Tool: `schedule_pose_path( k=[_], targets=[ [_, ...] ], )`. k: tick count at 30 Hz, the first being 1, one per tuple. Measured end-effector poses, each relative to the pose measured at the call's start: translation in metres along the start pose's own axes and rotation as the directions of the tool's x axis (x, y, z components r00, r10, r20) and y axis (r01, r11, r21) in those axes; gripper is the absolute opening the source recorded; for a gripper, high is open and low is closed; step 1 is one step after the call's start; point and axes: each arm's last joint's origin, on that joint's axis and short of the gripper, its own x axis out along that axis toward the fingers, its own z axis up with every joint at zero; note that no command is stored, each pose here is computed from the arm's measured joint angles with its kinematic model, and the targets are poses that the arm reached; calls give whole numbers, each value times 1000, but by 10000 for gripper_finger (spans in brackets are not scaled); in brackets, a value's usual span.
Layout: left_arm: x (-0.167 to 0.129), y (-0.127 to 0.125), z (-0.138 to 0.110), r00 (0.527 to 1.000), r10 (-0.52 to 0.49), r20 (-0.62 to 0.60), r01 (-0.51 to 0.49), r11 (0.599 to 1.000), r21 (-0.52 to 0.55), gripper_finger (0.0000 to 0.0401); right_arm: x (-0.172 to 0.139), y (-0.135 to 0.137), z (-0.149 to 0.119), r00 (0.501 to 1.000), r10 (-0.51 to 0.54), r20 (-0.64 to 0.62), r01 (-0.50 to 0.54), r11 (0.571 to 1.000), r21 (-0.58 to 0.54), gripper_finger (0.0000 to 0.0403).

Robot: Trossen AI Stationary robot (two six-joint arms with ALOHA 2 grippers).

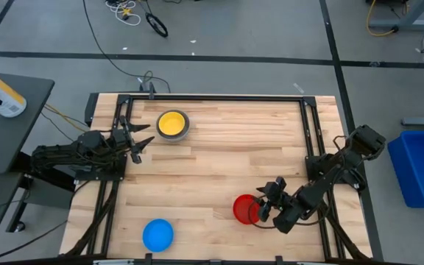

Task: Nest bowls inside each other
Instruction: Stack the red bowl on the yellow bowl

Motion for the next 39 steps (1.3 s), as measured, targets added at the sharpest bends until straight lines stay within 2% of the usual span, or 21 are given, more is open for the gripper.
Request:
schedule_pose_path(
  k=[6, 11, 19, 26, 29, 35, 39],
  targets=[
    [0, 0, 0, 1000, 0, 0, 0, 1000, 0, 228, 7, -9, -12, 998, 67, 6, -67, 994, 87, 216],
    [0, 0, 0, 1000, 0, 1, 0, 1000, 0, 228, 10, -9, -13, 994, 107, -11, -105, 988, 110, 219],
    [0, 0, 0, 1000, 1, 3, -1, 1000, -1, 228, 15, -4, -7, 986, 162, -28, -158, 980, 119, 199],
    [0, 0, 0, 1000, 1, 3, -1, 1000, -1, 228, 43, -4, -18, 980, 159, -116, -145, 982, 120, 179],
    [0, 0, 0, 1000, 1, 3, -1, 1000, -1, 228, 49, -1, -19, 979, 182, -90, -172, 979, 106, 157],
    [0, 0, 0, 1000, 1, 3, -1, 1000, -1, 228, 48, 9, -14, 970, 222, -97, -215, 973, 79, 79],
    [0, 0, 0, 1000, 1, 3, -1, 1000, -1, 228, 47, 13, -11, 974, 207, -97, -202, 978, 53, 28]
  ],
)
